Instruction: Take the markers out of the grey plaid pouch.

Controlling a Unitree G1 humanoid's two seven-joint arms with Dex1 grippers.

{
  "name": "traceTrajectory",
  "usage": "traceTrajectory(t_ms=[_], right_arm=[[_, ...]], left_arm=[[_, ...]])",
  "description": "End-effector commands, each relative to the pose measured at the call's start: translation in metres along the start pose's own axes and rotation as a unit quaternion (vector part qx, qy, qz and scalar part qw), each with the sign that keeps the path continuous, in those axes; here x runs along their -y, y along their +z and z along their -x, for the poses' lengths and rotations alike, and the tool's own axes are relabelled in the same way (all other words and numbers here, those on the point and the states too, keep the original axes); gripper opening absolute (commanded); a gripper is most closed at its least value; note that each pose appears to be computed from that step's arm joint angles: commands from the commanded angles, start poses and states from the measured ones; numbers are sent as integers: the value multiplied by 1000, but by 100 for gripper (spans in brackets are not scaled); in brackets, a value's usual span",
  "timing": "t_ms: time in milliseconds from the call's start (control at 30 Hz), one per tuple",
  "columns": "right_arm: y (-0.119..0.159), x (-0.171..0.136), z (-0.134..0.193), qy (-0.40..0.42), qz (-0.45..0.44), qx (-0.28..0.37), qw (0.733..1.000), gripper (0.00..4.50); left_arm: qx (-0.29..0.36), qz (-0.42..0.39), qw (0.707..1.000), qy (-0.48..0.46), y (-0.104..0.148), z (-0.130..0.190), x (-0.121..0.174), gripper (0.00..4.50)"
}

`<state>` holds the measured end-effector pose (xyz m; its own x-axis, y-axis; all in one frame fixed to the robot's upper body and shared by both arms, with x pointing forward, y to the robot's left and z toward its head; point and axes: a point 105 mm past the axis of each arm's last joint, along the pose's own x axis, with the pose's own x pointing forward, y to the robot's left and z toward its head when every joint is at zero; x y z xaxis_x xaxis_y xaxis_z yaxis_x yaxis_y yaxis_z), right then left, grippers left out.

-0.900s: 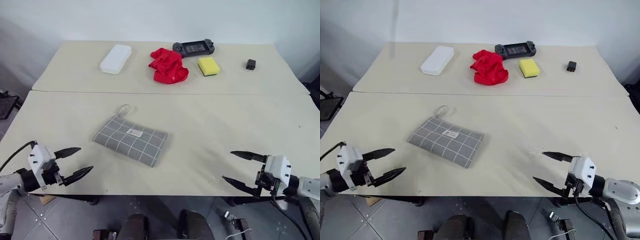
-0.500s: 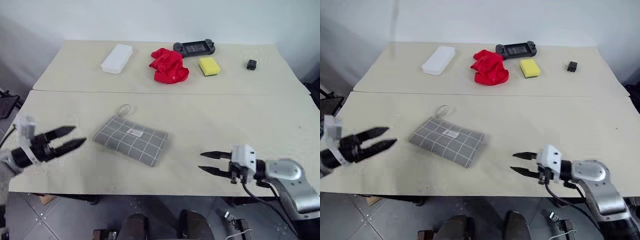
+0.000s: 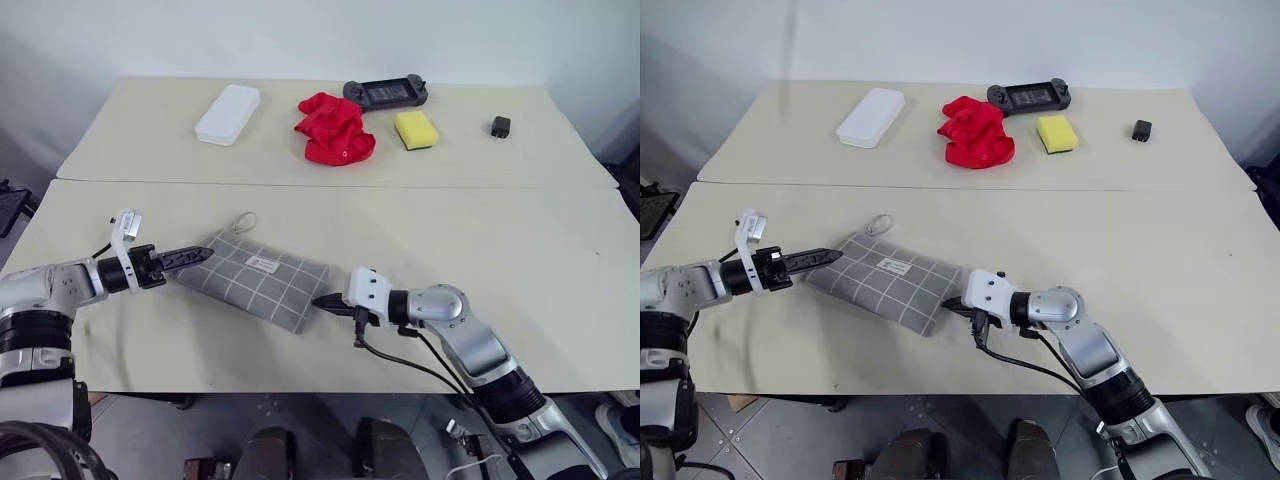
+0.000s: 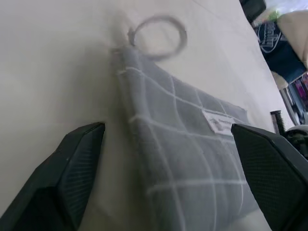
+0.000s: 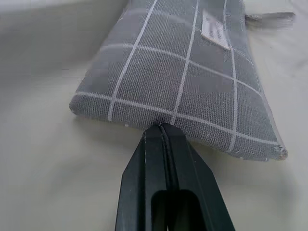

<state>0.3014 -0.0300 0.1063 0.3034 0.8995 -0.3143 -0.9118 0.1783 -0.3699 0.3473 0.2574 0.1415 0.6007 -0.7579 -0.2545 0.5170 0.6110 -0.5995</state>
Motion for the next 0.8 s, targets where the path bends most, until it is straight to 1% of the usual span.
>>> traceTrajectory(t_ms=[33,67,133,200,267,400,500,600,700,800], right_arm=[[-2,6,0,-11,0,-18,1000,2],[-3,8,0,-14,-2,-22,1000,2],[-7,21,6,-30,-1,-41,999,2],[-9,32,11,-43,3,-53,998,2],[-9,44,18,-56,9,-58,997,2],[-12,58,27,-71,12,-75,995,2],[-16,66,33,-77,14,-89,993,2],[-22,75,40,-88,19,-111,990,2],[-26,86,49,-109,30,-126,986,2],[-27,95,60,-129,40,-125,983,2]], left_arm=[[-29,27,999,-28,-7,-6,10,450],[-38,33,998,-33,-9,-8,12,450],[-91,48,993,-58,-26,-12,27,450],[-123,59,988,-71,-39,-15,39,450],[-135,73,985,-79,-49,-18,49,450],[-132,94,983,-91,-57,-23,67,450],[-135,86,982,-99,-66,-28,82,450],[-123,78,983,-110,-82,-39,98,450],[-96,79,985,-121,-89,-46,109,450],[-72,84,988,-106,-98,-45,112,450]])
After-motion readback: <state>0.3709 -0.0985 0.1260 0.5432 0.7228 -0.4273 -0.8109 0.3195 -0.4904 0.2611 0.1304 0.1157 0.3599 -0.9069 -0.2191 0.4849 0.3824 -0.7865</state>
